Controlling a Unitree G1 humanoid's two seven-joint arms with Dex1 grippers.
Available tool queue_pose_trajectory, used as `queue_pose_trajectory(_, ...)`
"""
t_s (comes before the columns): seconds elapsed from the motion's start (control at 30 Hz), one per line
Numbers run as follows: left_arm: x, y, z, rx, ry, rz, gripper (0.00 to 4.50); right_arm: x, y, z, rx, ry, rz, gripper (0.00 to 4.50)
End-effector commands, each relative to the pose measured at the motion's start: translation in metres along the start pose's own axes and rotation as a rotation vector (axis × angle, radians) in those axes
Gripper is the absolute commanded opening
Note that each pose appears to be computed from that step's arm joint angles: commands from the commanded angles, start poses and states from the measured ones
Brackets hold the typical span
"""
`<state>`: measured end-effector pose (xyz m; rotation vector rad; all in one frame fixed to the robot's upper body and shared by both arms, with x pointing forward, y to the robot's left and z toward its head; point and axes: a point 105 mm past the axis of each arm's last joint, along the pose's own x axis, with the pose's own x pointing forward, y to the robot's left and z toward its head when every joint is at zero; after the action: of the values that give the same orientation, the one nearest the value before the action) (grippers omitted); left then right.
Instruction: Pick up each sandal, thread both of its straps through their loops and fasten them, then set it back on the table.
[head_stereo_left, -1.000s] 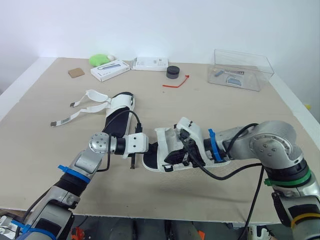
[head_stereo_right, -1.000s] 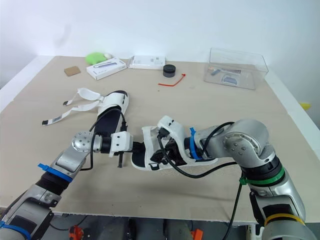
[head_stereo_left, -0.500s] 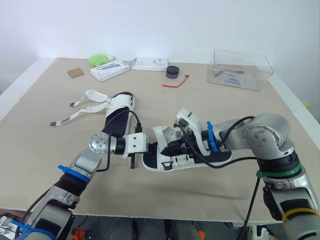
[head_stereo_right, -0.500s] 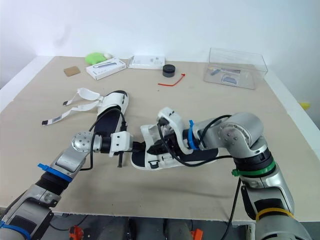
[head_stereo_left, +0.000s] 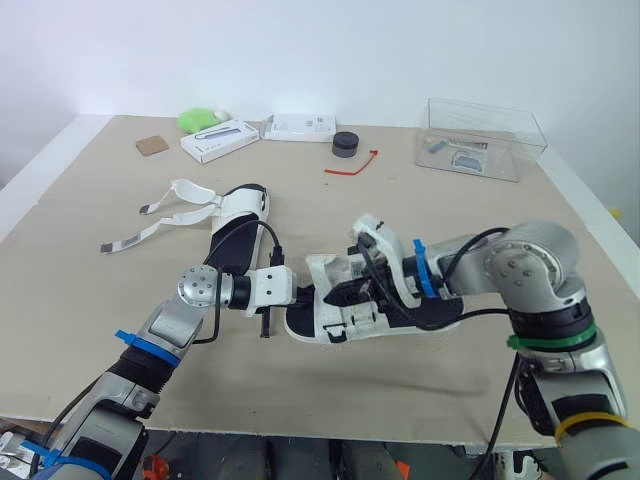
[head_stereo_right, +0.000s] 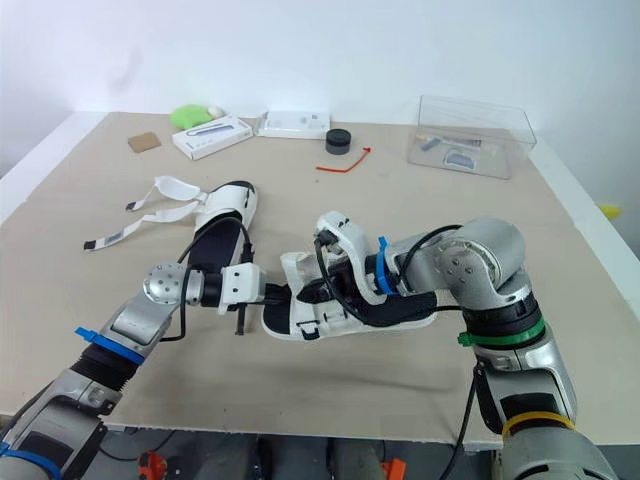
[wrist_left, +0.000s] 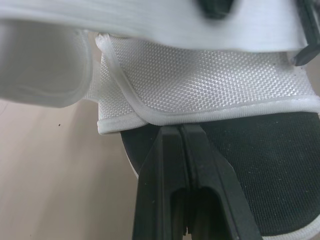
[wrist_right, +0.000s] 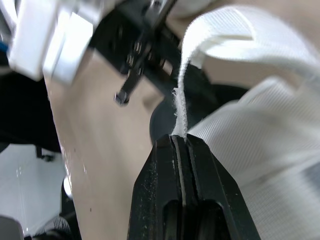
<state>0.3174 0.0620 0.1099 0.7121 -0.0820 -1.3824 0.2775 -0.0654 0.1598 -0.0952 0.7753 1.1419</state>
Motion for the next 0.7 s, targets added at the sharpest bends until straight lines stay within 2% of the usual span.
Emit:
queue_pose_trajectory(0.03, -0.001, -0.009, -0.021, -0.040, 0.083, -0.020, 0.00, -0.001, 0.007, -0.007, -0.045, 0.006, -0.010, 0.08)
queue_pose_trajectory(0.2, 0.000, -0.010, -0.020, -0.040, 0.081, -0.027, 0.00, 0.003, 0.009, -0.020, -0.076, 0.020, -0.035, 0.08)
queue_pose_trajectory(0.33, 0.001, -0.011, -0.021, -0.039, 0.081, -0.032, 0.00, -0.002, 0.013, -0.016, -0.119, -0.009, -0.020, 0.08)
queue_pose_trajectory(0.37, 0.001, -0.012, -0.021, -0.038, 0.080, -0.034, 0.00, -0.005, 0.015, -0.013, -0.128, -0.024, -0.012, 0.72)
queue_pose_trajectory(0.43, 0.002, -0.012, -0.020, -0.037, 0.079, -0.036, 0.00, -0.015, 0.018, -0.003, -0.142, -0.067, 0.009, 1.41)
queue_pose_trajectory(0.47, 0.002, -0.012, -0.020, -0.037, 0.079, -0.036, 0.00, -0.020, 0.019, 0.001, -0.146, -0.084, 0.021, 2.06)
queue_pose_trajectory(0.5, 0.001, -0.012, -0.020, -0.037, 0.079, -0.037, 0.00, -0.027, 0.024, 0.004, -0.138, -0.101, 0.058, 2.41)
queue_pose_trajectory(0.53, 0.001, -0.012, -0.020, -0.036, 0.080, -0.037, 0.00, -0.034, 0.028, 0.006, -0.131, -0.111, 0.097, 3.08)
queue_pose_trajectory(0.57, 0.001, -0.012, -0.020, -0.036, 0.081, -0.038, 0.00, -0.043, 0.035, 0.004, -0.121, -0.110, 0.152, 3.30)
queue_pose_trajectory(0.63, 0.000, -0.012, -0.021, -0.035, 0.082, -0.040, 0.00, -0.056, 0.047, -0.001, -0.091, -0.102, 0.254, 4.22)
queue_pose_trajectory(0.67, 0.000, -0.012, -0.021, -0.035, 0.082, -0.040, 0.00, -0.060, 0.051, -0.005, -0.073, -0.098, 0.286, 4.43)
queue_pose_trajectory(0.7, 0.000, -0.012, -0.021, -0.034, 0.082, -0.041, 0.00, -0.061, 0.052, -0.013, -0.052, -0.084, 0.294, 4.43)
